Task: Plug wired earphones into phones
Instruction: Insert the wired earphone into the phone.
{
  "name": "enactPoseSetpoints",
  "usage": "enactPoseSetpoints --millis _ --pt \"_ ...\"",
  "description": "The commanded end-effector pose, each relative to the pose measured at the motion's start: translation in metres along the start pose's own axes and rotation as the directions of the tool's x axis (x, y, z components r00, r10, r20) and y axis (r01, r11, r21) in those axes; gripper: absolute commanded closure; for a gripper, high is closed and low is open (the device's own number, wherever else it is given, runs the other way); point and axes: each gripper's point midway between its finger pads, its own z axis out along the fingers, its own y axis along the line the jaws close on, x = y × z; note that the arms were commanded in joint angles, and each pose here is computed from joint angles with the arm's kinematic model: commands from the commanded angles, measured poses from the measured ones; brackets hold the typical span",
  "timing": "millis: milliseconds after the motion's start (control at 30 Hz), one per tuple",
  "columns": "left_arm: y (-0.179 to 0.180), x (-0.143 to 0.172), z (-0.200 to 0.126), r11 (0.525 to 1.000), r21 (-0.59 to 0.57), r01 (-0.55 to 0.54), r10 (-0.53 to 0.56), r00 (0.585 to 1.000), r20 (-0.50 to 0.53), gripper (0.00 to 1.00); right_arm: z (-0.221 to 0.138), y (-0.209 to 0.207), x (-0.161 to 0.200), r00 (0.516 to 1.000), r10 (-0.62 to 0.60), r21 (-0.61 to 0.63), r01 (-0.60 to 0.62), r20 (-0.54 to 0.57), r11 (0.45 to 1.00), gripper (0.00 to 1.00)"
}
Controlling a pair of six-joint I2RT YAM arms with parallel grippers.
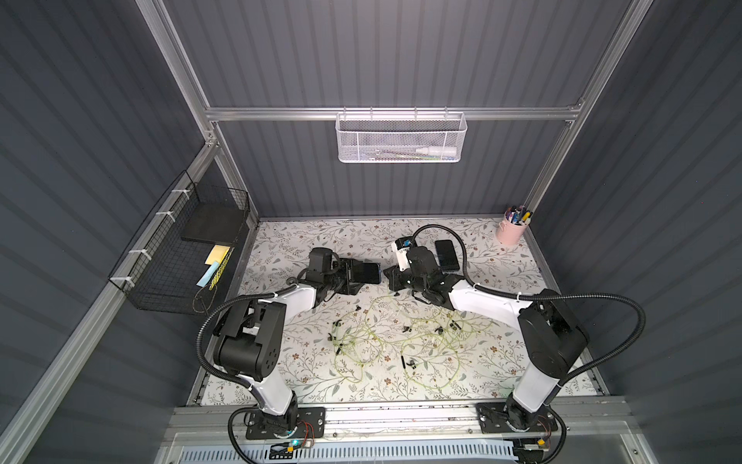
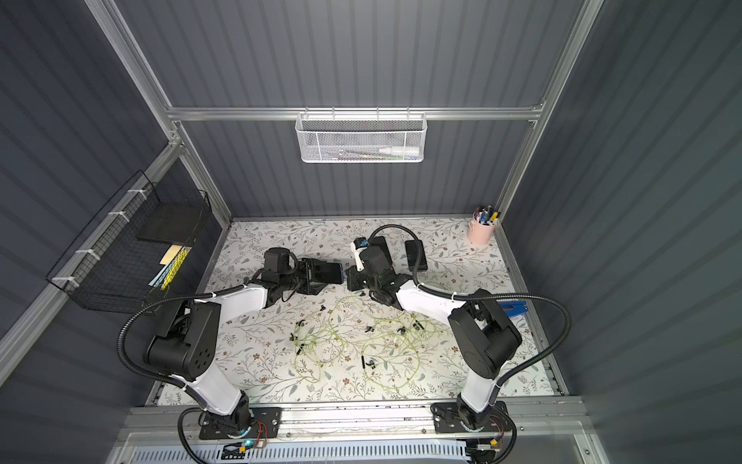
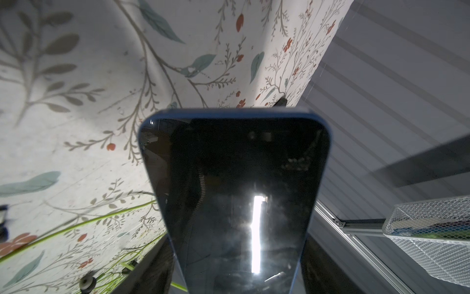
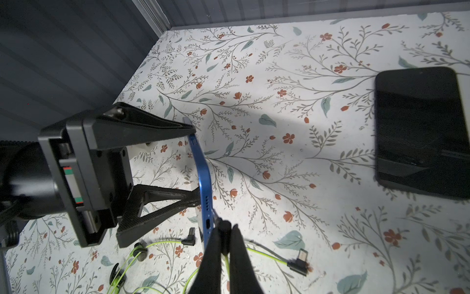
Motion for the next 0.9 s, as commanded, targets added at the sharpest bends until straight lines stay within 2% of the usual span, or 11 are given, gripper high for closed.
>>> enactPoseSetpoints --millis 0,667,867 --pt "-0.022 0.016 -0.005 0.998 0.058 -0.032 0.034 0.999 -0.042 1.0 -0.001 0.002 -0.003 1.0 -0.001 -0.014 0.001 0.015 1.0 1.0" --pt "-0.021 0.012 -0.002 0.998 0.058 -0.023 0.024 0.999 -0.028 1.0 -0.016 -0.001 0.002 0.999 -0.003 0.0 0.003 0.037 1.0 1.0" --pt "-0.022 0.012 -0.002 0.998 0.058 -0.026 0.028 0.999 -0.031 1.0 -0.015 0.007 0.0 0.999 -0.007 -0.039 0.009 0.044 0.999 1.0"
